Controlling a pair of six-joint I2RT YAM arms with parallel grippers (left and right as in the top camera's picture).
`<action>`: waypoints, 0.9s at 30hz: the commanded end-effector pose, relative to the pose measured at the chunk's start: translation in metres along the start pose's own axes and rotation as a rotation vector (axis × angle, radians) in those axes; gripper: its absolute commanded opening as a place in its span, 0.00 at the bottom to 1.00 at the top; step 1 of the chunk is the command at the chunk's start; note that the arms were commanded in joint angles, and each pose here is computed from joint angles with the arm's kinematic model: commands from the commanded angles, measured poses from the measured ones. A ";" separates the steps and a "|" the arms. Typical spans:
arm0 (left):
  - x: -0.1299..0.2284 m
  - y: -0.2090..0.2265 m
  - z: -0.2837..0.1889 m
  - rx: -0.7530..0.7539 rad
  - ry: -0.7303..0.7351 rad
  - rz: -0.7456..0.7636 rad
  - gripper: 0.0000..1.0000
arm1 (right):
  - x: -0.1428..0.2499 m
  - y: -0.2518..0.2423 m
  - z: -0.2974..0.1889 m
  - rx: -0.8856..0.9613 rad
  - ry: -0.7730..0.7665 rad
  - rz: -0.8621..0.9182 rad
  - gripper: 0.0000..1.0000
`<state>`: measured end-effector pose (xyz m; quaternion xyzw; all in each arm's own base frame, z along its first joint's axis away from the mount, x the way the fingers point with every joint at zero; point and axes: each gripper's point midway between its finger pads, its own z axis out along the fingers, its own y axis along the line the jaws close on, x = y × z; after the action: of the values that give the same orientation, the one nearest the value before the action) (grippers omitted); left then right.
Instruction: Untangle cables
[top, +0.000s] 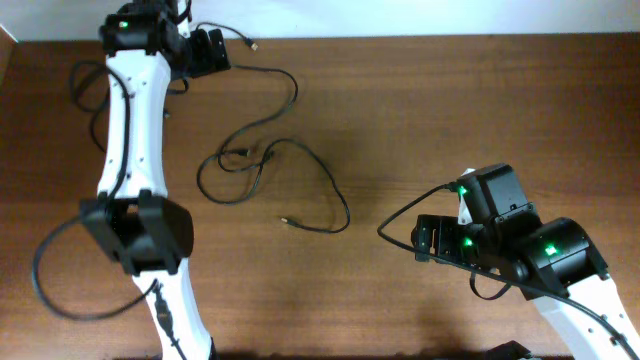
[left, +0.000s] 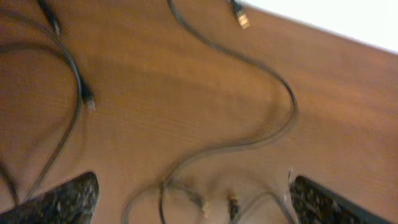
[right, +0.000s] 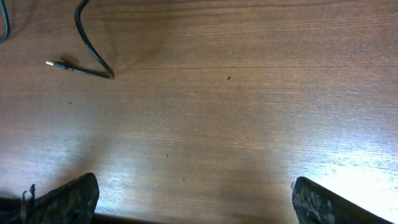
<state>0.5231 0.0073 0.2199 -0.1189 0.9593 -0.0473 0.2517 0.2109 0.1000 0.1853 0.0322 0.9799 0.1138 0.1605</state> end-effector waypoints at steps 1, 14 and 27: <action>0.061 -0.030 -0.016 0.074 0.225 -0.018 0.99 | 0.005 -0.001 0.000 0.006 0.012 0.009 0.99; 0.171 -0.079 0.122 -0.059 0.272 0.379 0.75 | 0.026 -0.010 -0.044 -0.049 -0.103 0.007 0.98; 0.193 -0.071 0.154 -0.041 0.292 0.541 0.11 | 0.027 -0.010 -0.046 -0.055 -0.113 0.007 0.99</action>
<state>0.4592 -0.1204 0.0260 0.1393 0.9806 0.0143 0.1370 0.1708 0.0837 0.2178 0.0364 0.9660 0.1398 0.2145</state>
